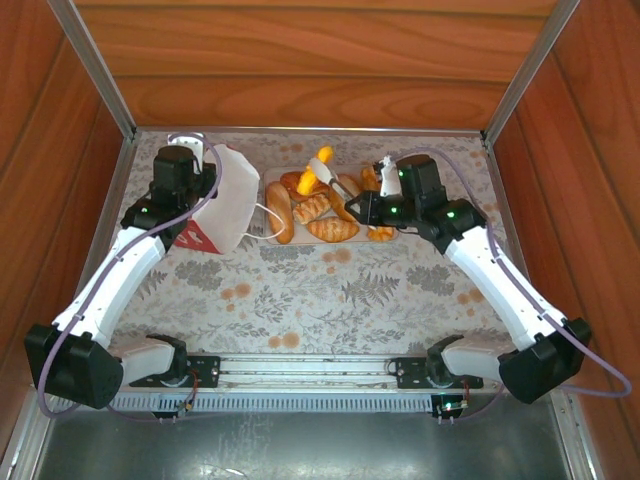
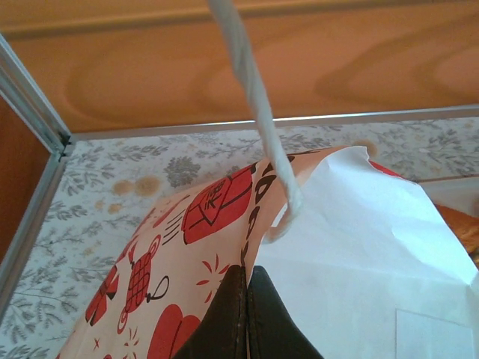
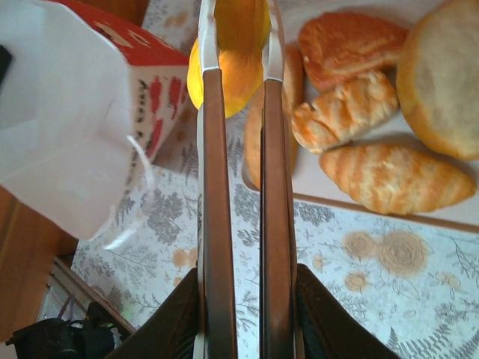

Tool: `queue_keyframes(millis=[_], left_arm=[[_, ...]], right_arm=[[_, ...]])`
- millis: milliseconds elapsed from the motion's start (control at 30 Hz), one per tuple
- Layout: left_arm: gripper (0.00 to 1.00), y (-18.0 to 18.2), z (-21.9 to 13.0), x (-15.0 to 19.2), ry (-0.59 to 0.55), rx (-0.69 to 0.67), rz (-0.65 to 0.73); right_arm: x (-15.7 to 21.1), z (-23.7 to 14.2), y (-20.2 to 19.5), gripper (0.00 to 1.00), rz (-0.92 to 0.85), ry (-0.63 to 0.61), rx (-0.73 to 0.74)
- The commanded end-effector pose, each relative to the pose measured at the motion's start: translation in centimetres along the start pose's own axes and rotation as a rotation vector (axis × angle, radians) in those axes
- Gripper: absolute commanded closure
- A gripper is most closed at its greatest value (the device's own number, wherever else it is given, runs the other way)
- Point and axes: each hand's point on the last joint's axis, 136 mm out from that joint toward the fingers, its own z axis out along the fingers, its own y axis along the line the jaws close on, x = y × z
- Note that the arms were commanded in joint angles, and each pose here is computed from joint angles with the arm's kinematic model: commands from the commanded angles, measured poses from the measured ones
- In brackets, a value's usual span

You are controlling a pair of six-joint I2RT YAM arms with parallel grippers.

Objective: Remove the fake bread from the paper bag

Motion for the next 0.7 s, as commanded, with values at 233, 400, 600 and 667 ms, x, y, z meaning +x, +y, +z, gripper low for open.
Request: queue_keyframes(millis=[233, 400, 600, 667], left_arm=[[1.0, -1.1, -0.2, -1.0, 0.01, 0.071, -0.068], [1.0, -1.2, 0.0, -0.8, 0.016, 0.075, -0.074], [1.0, -1.3, 0.3, -0.6, 0.022, 0.08, -0.08], [1.0, -1.4, 0.4, -0.5, 0.025, 0.085, -0.081]], right_arm=[[0.5, 3.9, -1.0, 0.94, 0.083, 0.077, -0.085], [0.1, 5.6, -1.5, 0.91, 0.089, 0.091, -0.085], [-0.9, 8.5, -2.6, 0.89, 0.103, 0.103, -0.063], [-1.5, 9.3, -2.6, 0.89, 0.101, 0.101, -0.073]])
